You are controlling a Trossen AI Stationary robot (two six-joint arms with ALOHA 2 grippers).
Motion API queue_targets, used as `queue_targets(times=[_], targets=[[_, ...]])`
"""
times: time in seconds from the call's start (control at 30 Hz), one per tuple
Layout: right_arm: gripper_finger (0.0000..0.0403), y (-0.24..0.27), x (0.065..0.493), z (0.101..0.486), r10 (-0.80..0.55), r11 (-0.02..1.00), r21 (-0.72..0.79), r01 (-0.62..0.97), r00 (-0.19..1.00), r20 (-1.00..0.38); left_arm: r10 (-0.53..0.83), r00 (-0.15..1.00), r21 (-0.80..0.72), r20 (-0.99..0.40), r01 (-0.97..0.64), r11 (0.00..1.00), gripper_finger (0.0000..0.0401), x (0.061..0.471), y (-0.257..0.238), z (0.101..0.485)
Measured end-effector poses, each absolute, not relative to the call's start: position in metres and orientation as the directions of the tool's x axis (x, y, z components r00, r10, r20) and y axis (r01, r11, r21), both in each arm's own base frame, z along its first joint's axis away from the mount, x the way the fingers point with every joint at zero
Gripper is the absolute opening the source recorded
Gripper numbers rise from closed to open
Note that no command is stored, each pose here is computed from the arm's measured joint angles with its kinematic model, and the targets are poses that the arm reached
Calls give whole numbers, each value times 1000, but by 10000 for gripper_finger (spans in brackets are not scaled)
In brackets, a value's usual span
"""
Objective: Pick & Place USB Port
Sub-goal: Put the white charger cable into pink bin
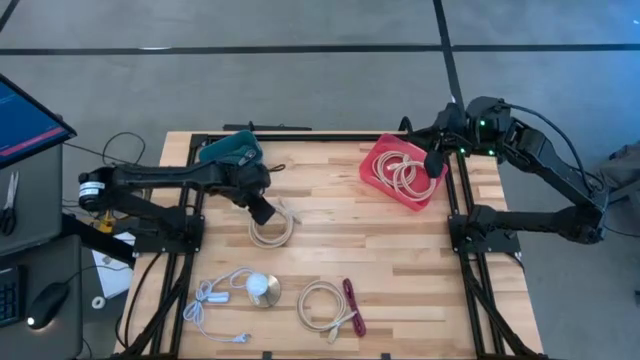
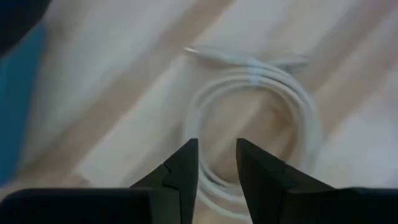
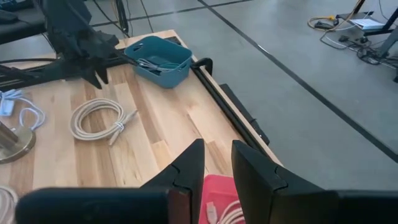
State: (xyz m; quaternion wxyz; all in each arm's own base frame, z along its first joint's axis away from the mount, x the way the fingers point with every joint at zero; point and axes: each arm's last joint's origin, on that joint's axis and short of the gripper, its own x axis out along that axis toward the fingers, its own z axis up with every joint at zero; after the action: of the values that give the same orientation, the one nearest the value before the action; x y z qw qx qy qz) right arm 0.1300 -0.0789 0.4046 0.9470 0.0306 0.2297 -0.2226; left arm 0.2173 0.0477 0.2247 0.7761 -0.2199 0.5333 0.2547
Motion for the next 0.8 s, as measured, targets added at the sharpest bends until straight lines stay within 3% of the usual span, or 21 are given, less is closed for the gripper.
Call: queue_targets(times=[0.13, 0.53, 0.8], targets=[[74, -79, 130, 405, -407, 899, -44, 435, 796, -449, 185, 249, -21, -950, -647, 762, 133, 219, 51, 214], [74, -79, 130, 405, -407, 899, -43, 436, 796, -449, 75, 59, 20, -995, -638, 770, 234, 235, 53, 161], [74, -79, 130, 405, -407, 899, -43, 435, 796, -449, 71, 51, 23, -996, -635, 772, 244, 246, 55, 142]])
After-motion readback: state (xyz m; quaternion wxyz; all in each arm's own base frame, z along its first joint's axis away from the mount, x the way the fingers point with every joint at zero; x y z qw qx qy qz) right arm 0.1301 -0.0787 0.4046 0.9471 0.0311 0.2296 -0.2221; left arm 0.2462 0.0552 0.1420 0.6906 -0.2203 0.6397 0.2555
